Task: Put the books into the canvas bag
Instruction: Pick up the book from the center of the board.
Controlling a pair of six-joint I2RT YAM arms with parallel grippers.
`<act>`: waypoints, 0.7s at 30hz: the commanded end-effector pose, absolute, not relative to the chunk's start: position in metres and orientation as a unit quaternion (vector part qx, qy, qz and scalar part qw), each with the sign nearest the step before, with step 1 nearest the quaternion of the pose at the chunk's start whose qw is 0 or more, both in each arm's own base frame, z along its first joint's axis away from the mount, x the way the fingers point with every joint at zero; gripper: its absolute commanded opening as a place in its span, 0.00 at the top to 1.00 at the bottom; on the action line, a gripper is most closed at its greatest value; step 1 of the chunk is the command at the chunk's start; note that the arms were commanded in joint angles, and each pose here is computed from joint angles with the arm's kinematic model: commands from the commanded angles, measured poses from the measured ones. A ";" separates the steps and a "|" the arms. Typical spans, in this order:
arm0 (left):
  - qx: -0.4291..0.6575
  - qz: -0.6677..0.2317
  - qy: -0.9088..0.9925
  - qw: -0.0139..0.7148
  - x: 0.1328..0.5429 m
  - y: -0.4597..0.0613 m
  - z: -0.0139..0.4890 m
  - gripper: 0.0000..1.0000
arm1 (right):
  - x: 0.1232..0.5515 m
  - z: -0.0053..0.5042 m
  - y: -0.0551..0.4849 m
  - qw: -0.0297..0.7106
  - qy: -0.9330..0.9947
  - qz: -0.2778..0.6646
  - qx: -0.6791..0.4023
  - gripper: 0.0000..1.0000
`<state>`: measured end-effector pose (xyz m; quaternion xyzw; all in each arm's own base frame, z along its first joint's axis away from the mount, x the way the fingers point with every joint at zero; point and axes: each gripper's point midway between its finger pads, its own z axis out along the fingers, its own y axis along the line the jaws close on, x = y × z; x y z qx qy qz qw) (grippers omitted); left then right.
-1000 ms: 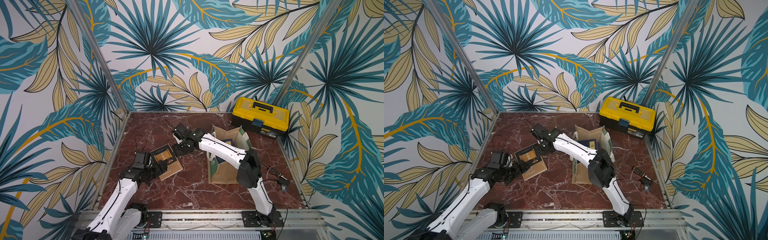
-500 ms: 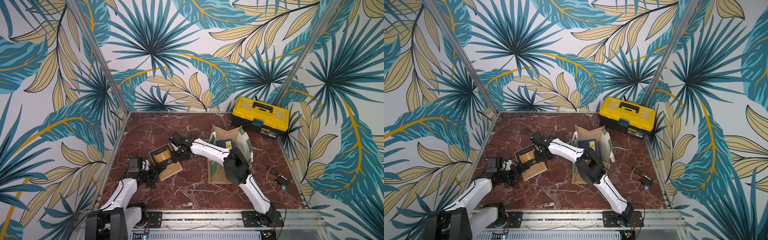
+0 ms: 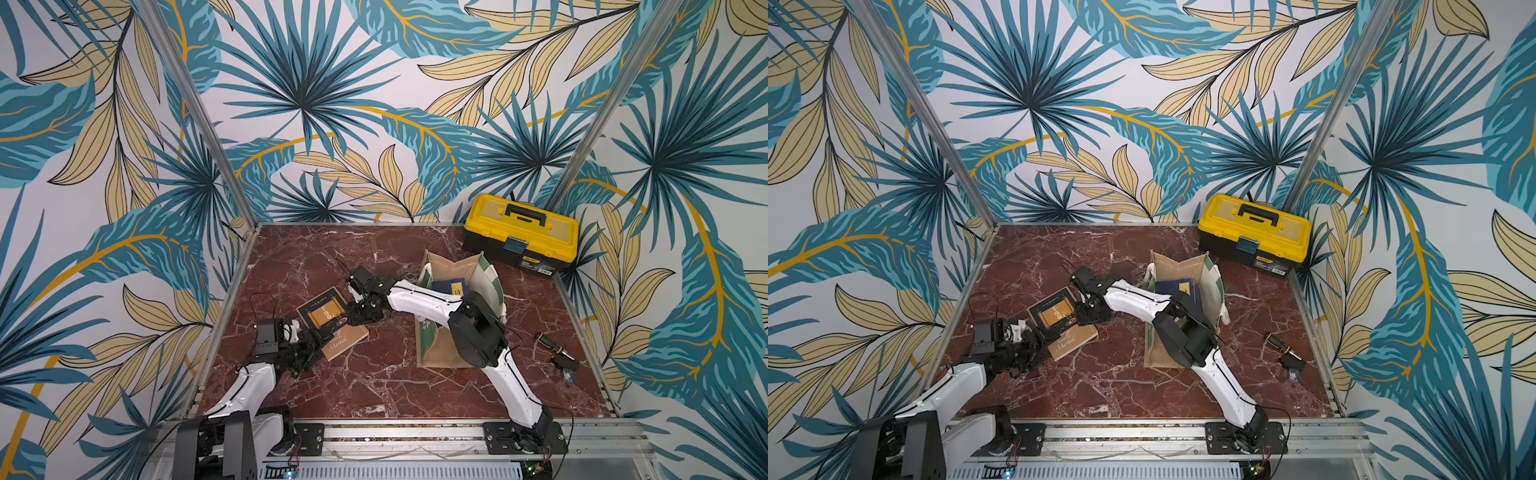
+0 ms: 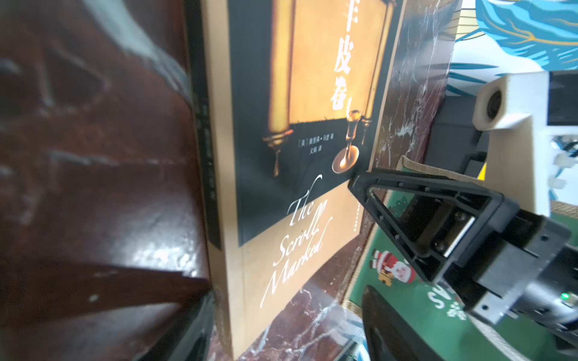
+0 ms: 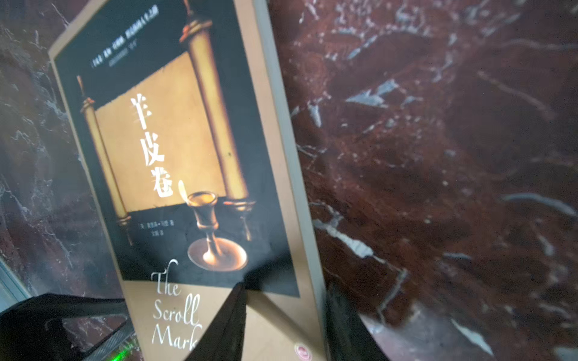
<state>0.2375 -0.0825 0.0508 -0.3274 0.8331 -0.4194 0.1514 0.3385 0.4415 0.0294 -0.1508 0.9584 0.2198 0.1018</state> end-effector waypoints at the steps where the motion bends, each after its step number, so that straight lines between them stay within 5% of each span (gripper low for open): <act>1: -0.261 -0.491 0.805 0.206 0.251 -0.096 0.096 0.36 | 0.300 0.000 0.445 0.027 0.961 0.237 -0.142 0.58; 6: -0.264 -0.489 0.796 0.240 0.250 -0.092 0.108 0.48 | 0.296 -0.001 0.447 0.015 0.958 0.261 -0.119 0.57; 15: -0.279 -0.472 0.813 0.197 0.243 -0.093 0.070 0.56 | 0.292 0.002 0.445 0.010 0.958 0.265 -0.111 0.58; 21: -0.251 -0.489 0.807 0.217 0.253 -0.096 0.094 0.78 | 0.296 0.023 0.442 0.034 0.957 0.261 -0.122 0.58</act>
